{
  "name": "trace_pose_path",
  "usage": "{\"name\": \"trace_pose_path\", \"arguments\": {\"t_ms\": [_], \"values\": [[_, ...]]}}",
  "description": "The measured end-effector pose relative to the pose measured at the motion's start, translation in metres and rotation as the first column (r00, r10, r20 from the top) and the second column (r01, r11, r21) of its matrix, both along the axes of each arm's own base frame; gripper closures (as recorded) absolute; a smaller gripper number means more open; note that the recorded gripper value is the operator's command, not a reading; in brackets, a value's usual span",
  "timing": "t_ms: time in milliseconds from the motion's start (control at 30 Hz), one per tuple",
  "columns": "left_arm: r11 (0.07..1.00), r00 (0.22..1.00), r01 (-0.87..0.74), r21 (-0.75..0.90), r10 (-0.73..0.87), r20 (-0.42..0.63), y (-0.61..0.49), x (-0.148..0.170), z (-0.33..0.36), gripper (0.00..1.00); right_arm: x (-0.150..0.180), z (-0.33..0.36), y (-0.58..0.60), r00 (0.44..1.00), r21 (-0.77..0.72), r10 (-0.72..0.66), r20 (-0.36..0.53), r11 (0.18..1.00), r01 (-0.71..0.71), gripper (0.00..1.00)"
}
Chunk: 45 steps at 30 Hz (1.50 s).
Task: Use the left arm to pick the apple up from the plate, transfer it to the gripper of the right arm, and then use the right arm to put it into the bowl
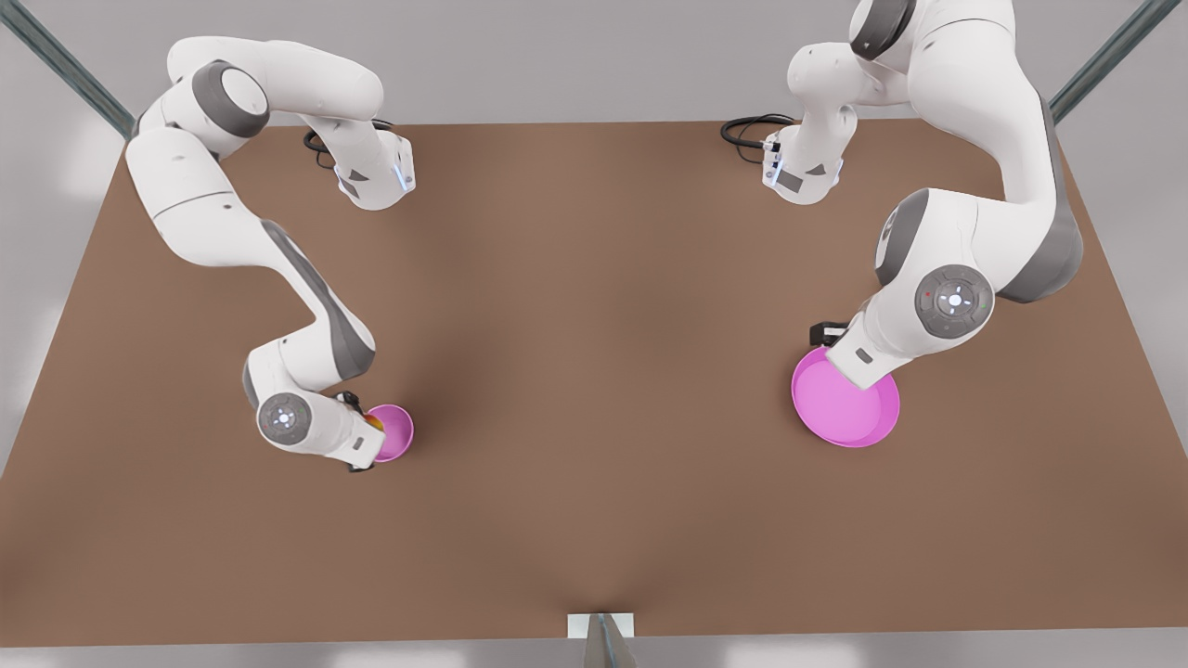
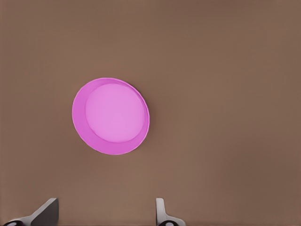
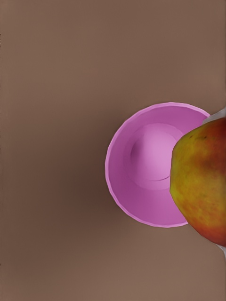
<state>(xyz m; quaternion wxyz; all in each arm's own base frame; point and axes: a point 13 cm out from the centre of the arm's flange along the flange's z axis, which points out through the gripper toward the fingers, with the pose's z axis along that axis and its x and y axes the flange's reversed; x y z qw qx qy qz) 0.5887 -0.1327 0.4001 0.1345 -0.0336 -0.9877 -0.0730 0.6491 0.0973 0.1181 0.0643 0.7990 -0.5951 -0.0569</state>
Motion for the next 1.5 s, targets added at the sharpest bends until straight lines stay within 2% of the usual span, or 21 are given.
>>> {"name": "trace_pose_path", "arguments": {"t_ms": [233, 267, 300, 600, 700, 767, 867, 967, 1000, 1033, 1100, 1233, 1367, 1500], "values": [[1.000, 1.000, -0.030, 0.010, 0.030, -0.001, 0.001, -0.001, -0.001, 0.00, -0.010, -0.013, 0.009, 0.997, 0.011, -0.075, 0.010, 0.997, 0.075, 0.35], [0.999, 0.999, -0.033, 0.011, 0.033, -0.001, 0.001, -0.001, -0.001, 0.00, -0.009, -0.014, 0.010, 0.996, 0.012, -0.085, 0.014, 0.996, 0.084, 0.31], [0.999, 0.999, -0.036, 0.012, 0.036, 0.000, 0.001, -0.001, -0.001, 0.00, -0.009, -0.014, 0.010, 0.995, 0.013, -0.095, 0.017, 0.995, 0.095, 0.00], [0.998, 0.998, -0.057, 0.018, 0.057, 0.006, 0.000, -0.001, 0.000, 0.00, 0.001, -0.008, 0.011, 0.985, 0.018, -0.167, 0.050, 0.986, 0.166, 0.00], [0.998, 0.998, -0.062, 0.019, 0.061, 0.009, 0.000, 0.000, 0.000, 0.00, 0.033, 0.045, -0.002, 0.962, -0.005, -0.251, 0.112, 0.967, 0.253, 0.00], [0.998, 0.998, -0.064, 0.020, 0.064, 0.009, 0.000, 0.000, 0.000, 0.00, 0.048, 0.065, -0.021, 0.934, -0.020, -0.342, 0.105, 0.938, 0.345, 0.00], [0.997, 0.998, -0.068, 0.021, 0.068, 0.009, 0.000, -0.001, 0.000, 0.00, 0.051, 0.103, -0.052, 0.876, -0.044, -0.477, 0.069, 0.876, 0.481, 0.00], [0.997, 0.997, -0.072, 0.022, 0.071, 0.010, 0.000, -0.001, 0.000, 0.00, 0.034, 0.142, -0.055, 0.831, -0.119, -0.555, 0.041, 0.823, 0.556, 0.00], [0.997, 0.997, -0.073, 0.022, 0.072, 0.010, 0.000, -0.001, 0.000, 0.00, 0.027, 0.160, -0.057, 0.815, -0.164, -0.576, 0.064, 0.799, 0.578, 0.00], [0.997, 0.997, -0.074, 0.022, 0.073, 0.010, 0.000, -0.001, 0.000, 0.00, 0.019, 0.184, -0.059, 0.795, -0.238, -0.594, 0.126, 0.759, 0.605, 0.00], [0.997, 0.997, -0.075, 0.023, 0.075, 0.009, 0.000, -0.001, 0.000, 0.00, -0.013, 0.245, -0.059, 0.714, -0.305, -0.661, 0.229, 0.648, 0.698, 0.00], [0.997, 0.997, -0.077, 0.024, 0.077, 0.009, -0.001, -0.001, 0.000, 0.00, -0.082, 0.311, -0.072, 0.543, -0.271, -0.805, 0.237, 0.482, 0.833, 0.00], [0.997, 0.997, -0.079, 0.024, 0.079, 0.009, -0.001, -0.001, 0.000, 0.00, -0.114, 0.330, -0.091, 0.392, -0.251, -0.890, 0.233, 0.335, 0.908, 0.00], [0.997, 0.997, -0.080, 0.024, 0.079, 0.009, -0.002, -0.001, 0.000, 0.00, -0.125, 0.336, -0.096, 0.280, -0.247, -0.930, 0.238, 0.221, 0.943, 0.00]]}}
